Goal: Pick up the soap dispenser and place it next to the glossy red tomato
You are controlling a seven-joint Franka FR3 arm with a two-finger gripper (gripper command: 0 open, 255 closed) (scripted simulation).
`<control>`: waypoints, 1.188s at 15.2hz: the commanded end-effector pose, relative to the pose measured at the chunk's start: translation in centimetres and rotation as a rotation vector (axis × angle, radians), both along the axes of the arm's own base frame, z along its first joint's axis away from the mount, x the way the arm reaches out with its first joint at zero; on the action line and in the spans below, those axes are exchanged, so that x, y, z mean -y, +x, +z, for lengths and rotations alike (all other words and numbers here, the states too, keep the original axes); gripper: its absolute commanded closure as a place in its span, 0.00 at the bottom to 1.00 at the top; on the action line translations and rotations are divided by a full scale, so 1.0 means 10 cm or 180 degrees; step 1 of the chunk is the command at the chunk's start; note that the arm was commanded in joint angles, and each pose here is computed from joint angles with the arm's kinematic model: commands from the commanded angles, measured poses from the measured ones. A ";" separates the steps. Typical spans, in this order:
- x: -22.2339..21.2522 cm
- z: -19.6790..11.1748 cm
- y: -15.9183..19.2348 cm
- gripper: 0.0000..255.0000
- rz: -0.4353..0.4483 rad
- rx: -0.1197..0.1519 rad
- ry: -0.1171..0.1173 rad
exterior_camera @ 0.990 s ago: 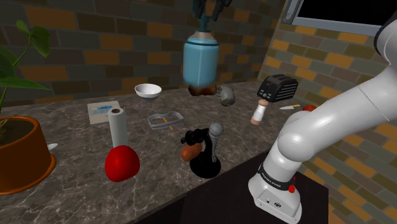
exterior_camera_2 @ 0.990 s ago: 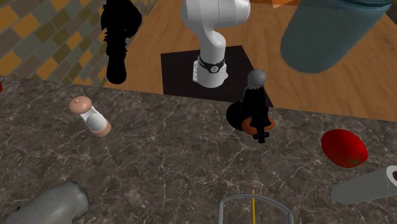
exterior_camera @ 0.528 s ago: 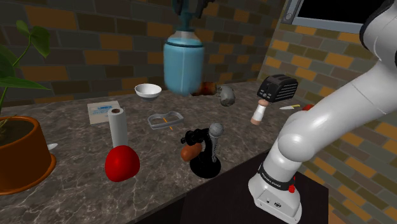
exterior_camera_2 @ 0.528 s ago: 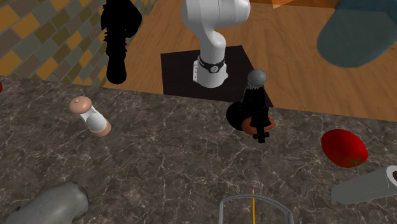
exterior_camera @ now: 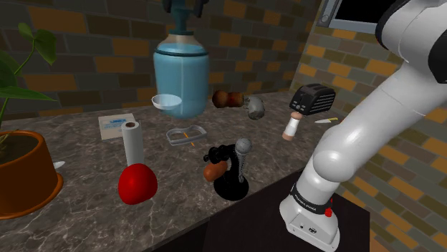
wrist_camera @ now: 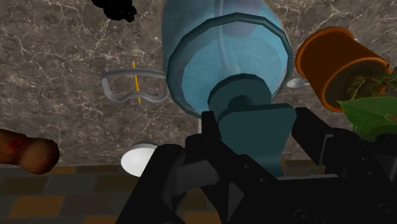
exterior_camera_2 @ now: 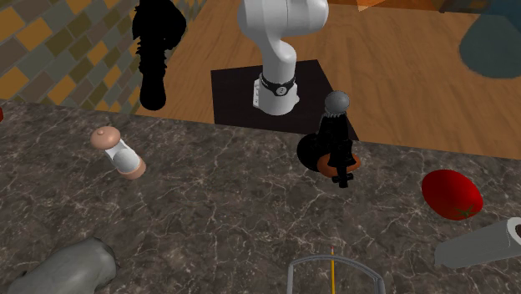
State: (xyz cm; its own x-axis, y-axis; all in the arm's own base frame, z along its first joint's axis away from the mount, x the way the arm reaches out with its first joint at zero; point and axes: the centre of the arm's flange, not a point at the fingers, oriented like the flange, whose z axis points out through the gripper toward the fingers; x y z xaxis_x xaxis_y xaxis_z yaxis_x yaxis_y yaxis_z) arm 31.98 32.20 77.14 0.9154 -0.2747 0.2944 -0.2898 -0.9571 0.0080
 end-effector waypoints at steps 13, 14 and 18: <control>-0.06 -0.71 -0.01 1.00 -0.0005 0.0004 0.0005; -0.06 -0.76 -0.01 1.00 -0.0005 0.0004 0.0005; -0.06 -0.97 -0.01 1.00 -0.0005 0.0004 0.0005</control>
State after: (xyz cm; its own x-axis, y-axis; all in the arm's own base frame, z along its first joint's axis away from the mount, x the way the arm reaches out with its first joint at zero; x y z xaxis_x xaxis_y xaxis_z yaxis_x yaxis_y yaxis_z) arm 31.79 32.93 67.88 0.9149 -0.2766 0.2941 -0.2916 -0.9565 0.0073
